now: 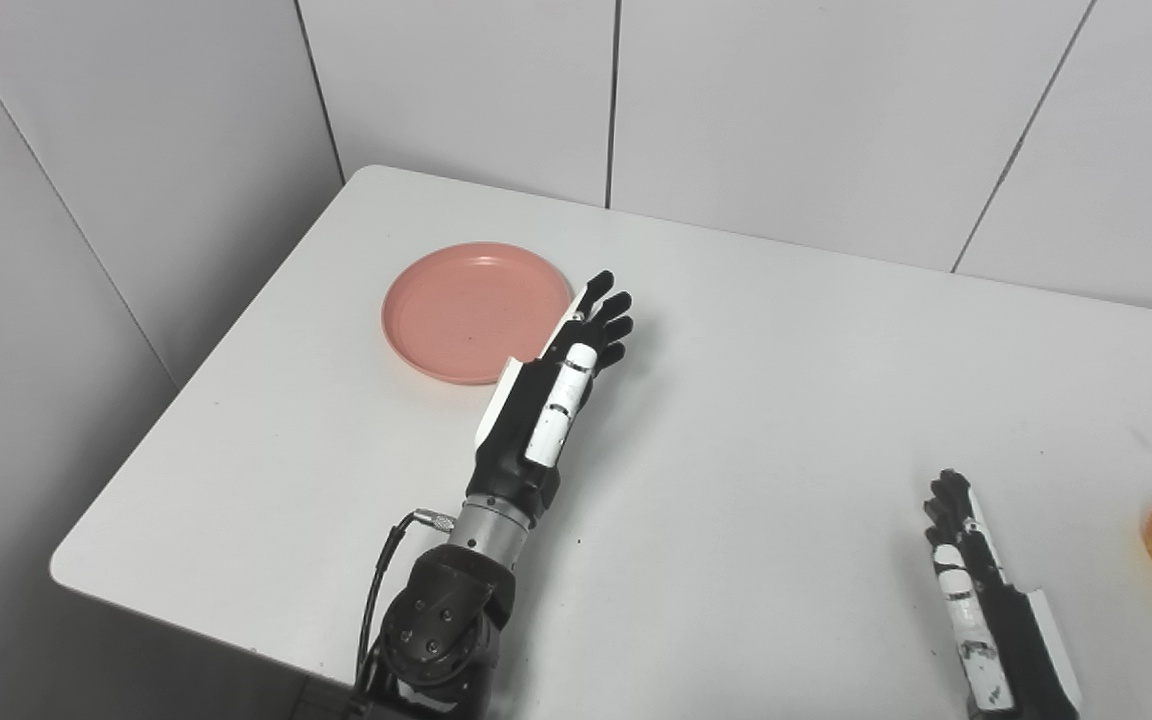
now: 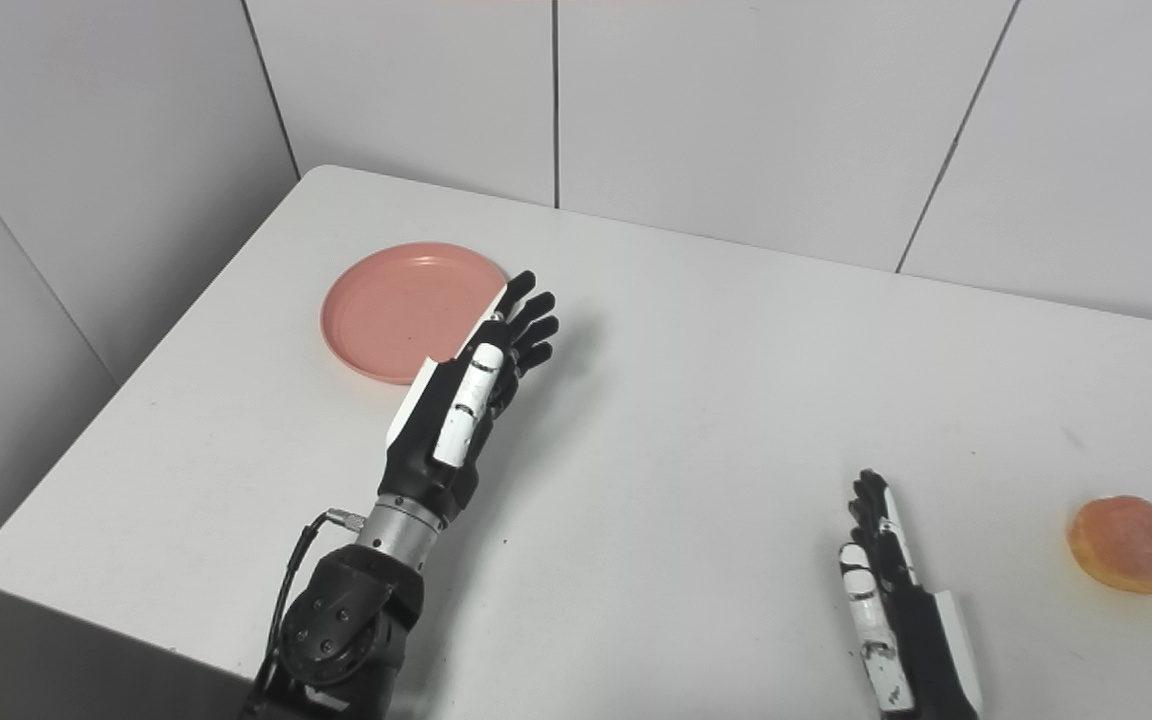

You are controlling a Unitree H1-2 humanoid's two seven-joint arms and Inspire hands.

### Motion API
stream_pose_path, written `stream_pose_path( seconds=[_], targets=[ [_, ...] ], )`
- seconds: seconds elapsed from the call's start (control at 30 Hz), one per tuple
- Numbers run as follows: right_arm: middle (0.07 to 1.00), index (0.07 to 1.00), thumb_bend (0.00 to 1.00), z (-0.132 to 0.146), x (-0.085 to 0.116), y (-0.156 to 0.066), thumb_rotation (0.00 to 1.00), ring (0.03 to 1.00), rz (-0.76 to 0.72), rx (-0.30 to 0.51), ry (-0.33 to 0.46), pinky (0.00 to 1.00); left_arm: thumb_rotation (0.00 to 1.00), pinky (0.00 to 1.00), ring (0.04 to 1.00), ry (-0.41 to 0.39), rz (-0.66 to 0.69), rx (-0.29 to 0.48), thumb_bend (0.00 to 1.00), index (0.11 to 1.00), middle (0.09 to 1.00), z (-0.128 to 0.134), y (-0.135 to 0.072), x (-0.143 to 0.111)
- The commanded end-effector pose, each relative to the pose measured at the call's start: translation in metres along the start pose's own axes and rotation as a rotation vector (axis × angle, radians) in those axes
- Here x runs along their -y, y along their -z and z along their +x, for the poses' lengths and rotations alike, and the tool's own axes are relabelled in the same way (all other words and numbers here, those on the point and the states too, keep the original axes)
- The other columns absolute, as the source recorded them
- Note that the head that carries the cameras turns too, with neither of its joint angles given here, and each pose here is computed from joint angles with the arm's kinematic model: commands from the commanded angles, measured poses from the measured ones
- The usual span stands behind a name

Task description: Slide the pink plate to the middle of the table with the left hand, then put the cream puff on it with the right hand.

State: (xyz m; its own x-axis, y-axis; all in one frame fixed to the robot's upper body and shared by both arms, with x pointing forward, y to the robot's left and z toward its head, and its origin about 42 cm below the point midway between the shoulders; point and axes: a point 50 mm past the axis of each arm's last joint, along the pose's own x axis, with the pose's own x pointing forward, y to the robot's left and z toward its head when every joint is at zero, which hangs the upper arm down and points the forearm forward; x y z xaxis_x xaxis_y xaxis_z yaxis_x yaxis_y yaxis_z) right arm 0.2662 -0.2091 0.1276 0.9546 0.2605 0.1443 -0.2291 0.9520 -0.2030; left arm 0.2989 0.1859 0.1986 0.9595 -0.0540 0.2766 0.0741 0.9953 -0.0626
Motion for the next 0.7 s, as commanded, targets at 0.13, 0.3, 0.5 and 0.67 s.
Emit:
stream_pose_path(
  seconds=[0.13,0.3,0.5,0.67],
  targets=[
    [1.000,1.000,0.00,-0.003,0.005,0.005,1.00,1.000,-0.010,-0.015,0.005,1.00,1.00,0.88,0.885,-0.017,0.000,0.128,0.47,0.893,0.904,0.024,-0.035,-0.012],
    [1.000,1.000,0.00,-0.003,0.006,0.005,1.00,1.000,-0.015,-0.013,0.002,1.00,1.00,0.88,0.881,-0.054,-0.006,0.145,0.47,0.883,0.895,0.037,-0.046,-0.024],
    [1.000,1.000,0.00,-0.004,0.008,0.005,1.00,1.000,-0.014,-0.018,0.001,1.00,1.00,0.87,0.871,-0.126,-0.056,0.157,0.47,0.874,0.882,0.051,-0.054,-0.043],
    [1.000,1.000,0.01,-0.006,0.008,0.003,1.00,1.000,-0.011,-0.024,-0.001,1.00,1.00,0.86,0.867,-0.188,-0.072,0.168,0.45,0.859,0.875,0.064,-0.057,-0.067]
  ],
)
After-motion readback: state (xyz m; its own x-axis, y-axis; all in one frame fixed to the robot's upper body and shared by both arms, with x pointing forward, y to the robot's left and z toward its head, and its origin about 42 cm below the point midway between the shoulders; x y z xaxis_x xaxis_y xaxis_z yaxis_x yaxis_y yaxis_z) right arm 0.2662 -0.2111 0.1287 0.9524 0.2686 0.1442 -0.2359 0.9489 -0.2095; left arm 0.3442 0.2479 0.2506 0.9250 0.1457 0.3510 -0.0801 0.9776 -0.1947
